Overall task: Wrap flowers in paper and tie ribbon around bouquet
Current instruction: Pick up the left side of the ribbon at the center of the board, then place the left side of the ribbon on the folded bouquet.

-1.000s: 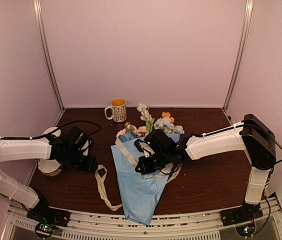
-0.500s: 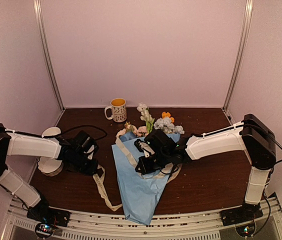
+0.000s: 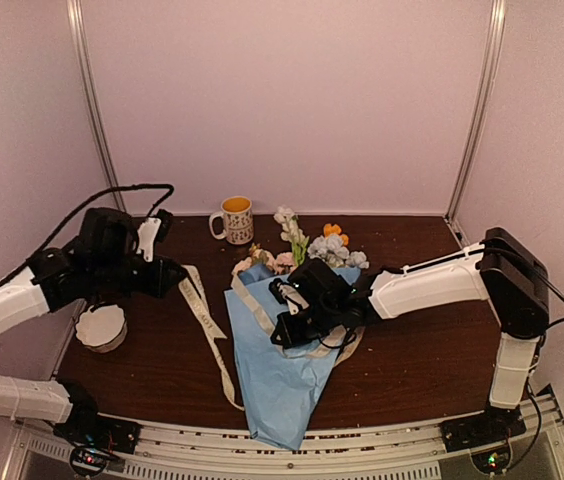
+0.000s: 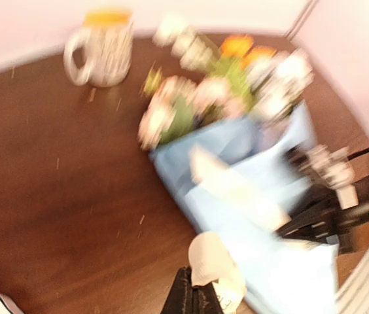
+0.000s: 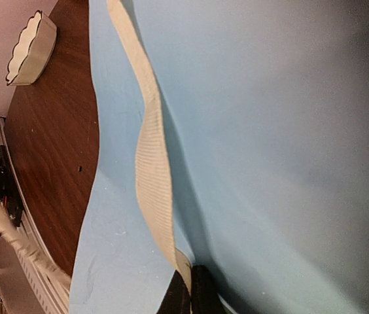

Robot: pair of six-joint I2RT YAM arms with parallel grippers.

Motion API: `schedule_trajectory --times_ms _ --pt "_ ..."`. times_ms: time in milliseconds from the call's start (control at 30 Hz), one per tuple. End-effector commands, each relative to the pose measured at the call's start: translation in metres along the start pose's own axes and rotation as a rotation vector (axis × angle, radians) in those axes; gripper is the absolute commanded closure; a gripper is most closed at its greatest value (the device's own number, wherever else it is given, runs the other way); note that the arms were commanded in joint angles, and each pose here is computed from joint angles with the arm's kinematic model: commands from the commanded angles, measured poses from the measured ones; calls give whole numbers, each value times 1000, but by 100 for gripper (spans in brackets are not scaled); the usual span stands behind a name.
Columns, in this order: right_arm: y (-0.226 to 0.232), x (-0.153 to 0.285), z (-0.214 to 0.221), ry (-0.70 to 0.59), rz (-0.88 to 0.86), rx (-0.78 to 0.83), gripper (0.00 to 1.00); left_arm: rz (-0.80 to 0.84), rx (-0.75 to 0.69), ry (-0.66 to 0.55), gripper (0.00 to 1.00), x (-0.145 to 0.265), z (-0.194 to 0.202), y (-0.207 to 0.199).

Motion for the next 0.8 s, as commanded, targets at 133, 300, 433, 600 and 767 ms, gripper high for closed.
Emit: schedule_trajectory --times_ms 133,300,433,600,767 --pt "-3 -4 -7 -13 16 -19 100 242 -172 -281 100 75 -59 -49" --pt "-3 -5 -8 -10 19 -22 100 294 -202 -297 100 75 -59 -61" --pt "3 -3 -10 -6 -2 -22 100 331 -240 -335 100 72 -73 -72" --pt "19 2 -19 -9 -64 -27 100 260 -291 -332 100 50 -105 -67" --pt "42 15 -35 -34 -227 -78 100 360 -294 -256 100 -1 -101 -83"
Point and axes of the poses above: each gripper's point midway between its finger pads, its own x axis back along the fingers, its own y axis along the line the jaws close on, z = x × y, the point moved 2 cm from there along x, back along the fingers, and after that the axes turned 14 degrees about -x, right-handed, at the moved point
